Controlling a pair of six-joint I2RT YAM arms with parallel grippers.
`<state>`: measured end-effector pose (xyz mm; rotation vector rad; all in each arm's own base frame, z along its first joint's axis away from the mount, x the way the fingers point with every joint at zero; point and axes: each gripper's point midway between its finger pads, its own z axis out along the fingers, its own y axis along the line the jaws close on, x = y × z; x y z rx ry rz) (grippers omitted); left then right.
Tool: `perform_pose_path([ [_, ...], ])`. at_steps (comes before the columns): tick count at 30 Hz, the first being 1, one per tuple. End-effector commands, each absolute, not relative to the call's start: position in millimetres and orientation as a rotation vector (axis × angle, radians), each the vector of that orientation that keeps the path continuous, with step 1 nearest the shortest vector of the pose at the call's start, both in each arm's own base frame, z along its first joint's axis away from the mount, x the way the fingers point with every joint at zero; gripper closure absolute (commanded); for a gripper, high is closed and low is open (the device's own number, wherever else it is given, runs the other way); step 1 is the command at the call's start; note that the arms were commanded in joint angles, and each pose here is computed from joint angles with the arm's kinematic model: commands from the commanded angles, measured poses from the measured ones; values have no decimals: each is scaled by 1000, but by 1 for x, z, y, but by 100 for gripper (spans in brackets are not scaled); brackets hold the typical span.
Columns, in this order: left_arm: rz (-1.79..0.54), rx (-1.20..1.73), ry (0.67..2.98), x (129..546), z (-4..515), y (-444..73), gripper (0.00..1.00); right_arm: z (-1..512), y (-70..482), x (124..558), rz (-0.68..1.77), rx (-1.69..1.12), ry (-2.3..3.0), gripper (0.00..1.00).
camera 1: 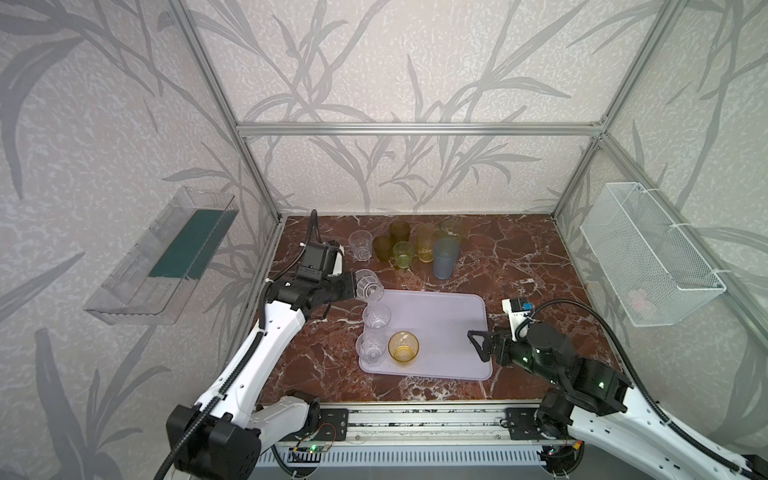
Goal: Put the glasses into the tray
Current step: 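Carry the clear glass with the left gripper over the tray beside the others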
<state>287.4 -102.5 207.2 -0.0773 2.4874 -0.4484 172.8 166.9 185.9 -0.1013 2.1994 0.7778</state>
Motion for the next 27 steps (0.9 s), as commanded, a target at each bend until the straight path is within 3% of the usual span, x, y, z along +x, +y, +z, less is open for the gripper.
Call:
perform_pose_path([
  [1,-491,14,2420,280,213,-109,100,194,166,177,790,-68,2172,1],
  [13,-573,15,2429,269,199,-117,100,196,173,176,852,-69,2151,1],
  [27,-490,129,2408,267,219,-138,100,186,172,174,827,-73,2209,1],
])
